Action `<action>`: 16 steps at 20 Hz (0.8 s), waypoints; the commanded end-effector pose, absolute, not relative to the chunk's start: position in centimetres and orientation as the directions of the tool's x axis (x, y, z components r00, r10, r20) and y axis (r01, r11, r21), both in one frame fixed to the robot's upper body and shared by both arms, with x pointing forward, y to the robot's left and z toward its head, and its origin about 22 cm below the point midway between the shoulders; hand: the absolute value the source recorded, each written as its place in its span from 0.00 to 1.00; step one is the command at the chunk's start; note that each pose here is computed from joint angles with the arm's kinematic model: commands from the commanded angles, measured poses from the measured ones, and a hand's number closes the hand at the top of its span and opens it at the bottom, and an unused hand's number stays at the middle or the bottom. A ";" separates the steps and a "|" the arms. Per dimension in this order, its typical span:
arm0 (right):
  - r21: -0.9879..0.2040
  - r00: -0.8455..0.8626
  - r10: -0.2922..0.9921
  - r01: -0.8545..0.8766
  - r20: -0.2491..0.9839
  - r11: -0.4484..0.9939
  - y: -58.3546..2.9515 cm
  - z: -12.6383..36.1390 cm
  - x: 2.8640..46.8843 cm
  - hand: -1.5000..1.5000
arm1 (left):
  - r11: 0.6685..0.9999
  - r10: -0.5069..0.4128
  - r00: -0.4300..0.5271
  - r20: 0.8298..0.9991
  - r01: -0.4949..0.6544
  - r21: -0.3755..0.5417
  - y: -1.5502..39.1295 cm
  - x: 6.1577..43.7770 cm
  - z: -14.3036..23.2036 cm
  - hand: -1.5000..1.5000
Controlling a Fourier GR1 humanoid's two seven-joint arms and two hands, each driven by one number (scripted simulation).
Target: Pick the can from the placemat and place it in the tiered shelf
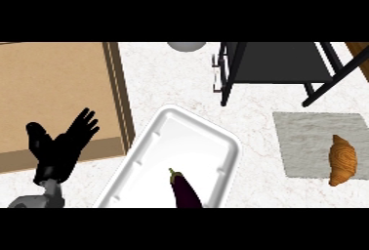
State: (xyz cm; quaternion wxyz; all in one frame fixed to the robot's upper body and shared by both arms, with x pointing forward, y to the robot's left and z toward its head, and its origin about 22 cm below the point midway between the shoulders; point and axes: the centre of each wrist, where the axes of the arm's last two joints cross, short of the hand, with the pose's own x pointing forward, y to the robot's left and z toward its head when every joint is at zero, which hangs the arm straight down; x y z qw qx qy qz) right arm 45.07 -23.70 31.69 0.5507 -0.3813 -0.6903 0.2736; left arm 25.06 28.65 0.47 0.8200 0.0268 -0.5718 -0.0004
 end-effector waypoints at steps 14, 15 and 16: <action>-0.546 -0.092 0.592 0.293 0.801 0.785 -25.9 31.8 46.2 0.00 | 0.996 -0.024 0.430 0.902 -0.065 0.058 29.0 25.4 -0.7 0.50; -0.488 -0.124 0.540 0.299 0.832 0.820 -25.6 32.1 46.1 0.00 | 0.995 -0.029 0.432 0.901 -0.073 0.067 29.5 24.8 -2.2 0.50; -0.459 -0.127 0.510 0.294 0.851 0.839 -24.4 33.6 46.0 0.00 | 0.996 -0.014 0.438 0.899 -0.068 0.049 28.9 24.7 -2.9 0.50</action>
